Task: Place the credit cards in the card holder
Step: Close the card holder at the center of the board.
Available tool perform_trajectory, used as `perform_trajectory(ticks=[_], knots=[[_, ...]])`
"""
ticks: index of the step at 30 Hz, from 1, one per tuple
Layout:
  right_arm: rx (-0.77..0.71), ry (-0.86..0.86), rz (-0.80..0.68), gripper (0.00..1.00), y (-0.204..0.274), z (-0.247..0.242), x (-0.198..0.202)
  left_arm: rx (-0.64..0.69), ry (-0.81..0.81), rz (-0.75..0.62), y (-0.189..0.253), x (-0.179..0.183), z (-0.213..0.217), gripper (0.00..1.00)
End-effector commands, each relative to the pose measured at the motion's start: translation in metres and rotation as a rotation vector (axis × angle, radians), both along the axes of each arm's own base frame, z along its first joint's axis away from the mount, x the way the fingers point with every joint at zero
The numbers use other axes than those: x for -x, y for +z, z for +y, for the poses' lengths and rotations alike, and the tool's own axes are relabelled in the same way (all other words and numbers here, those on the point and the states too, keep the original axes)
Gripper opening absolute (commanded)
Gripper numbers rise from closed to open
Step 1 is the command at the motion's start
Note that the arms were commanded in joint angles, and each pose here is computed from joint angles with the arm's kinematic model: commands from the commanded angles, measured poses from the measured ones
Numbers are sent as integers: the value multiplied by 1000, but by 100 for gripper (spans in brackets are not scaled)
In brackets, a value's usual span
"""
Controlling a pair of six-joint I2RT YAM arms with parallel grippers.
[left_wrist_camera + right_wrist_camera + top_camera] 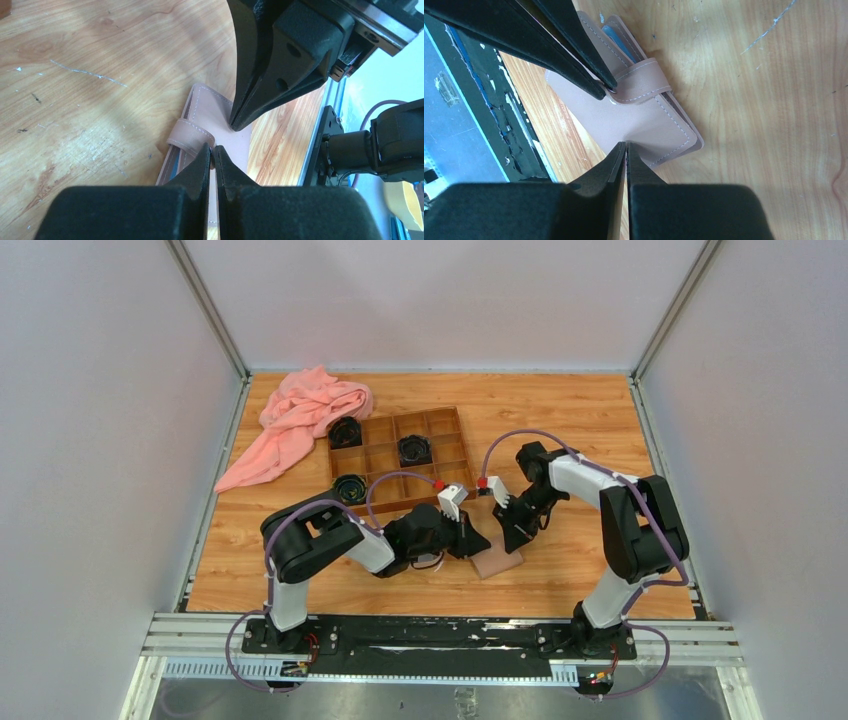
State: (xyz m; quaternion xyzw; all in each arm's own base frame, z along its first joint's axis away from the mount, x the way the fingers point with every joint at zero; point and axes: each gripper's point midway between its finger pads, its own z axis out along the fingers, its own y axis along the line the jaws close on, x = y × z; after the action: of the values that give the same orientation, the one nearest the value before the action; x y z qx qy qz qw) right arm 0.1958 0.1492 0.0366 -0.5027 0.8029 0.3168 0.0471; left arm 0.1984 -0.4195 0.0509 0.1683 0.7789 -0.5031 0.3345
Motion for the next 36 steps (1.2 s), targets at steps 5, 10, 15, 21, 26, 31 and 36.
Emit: perform_trajectory(ticks=[5,10,15,21,26,31,36], knots=[[23,-31,40,6,-16,-3,-2,-80,-62,0,-22,20,6,3],[30,-40,43,6,-18,-3,-3,-114,-77,-18,-24,23,3,4],[33,-42,44,6,-18,-3,-4,-161,-88,-41,-27,26,2,5],[33,-42,47,6,-18,-3,-3,-232,-95,-86,-30,28,2,6],[34,-42,49,5,-19,-3,-3,-298,-81,-121,-30,26,5,6],[33,-44,53,5,-19,-3,-3,-354,-70,-164,-27,26,8,5],[34,-44,51,5,-19,-3,-3,-380,-93,-183,-28,30,2,5]])
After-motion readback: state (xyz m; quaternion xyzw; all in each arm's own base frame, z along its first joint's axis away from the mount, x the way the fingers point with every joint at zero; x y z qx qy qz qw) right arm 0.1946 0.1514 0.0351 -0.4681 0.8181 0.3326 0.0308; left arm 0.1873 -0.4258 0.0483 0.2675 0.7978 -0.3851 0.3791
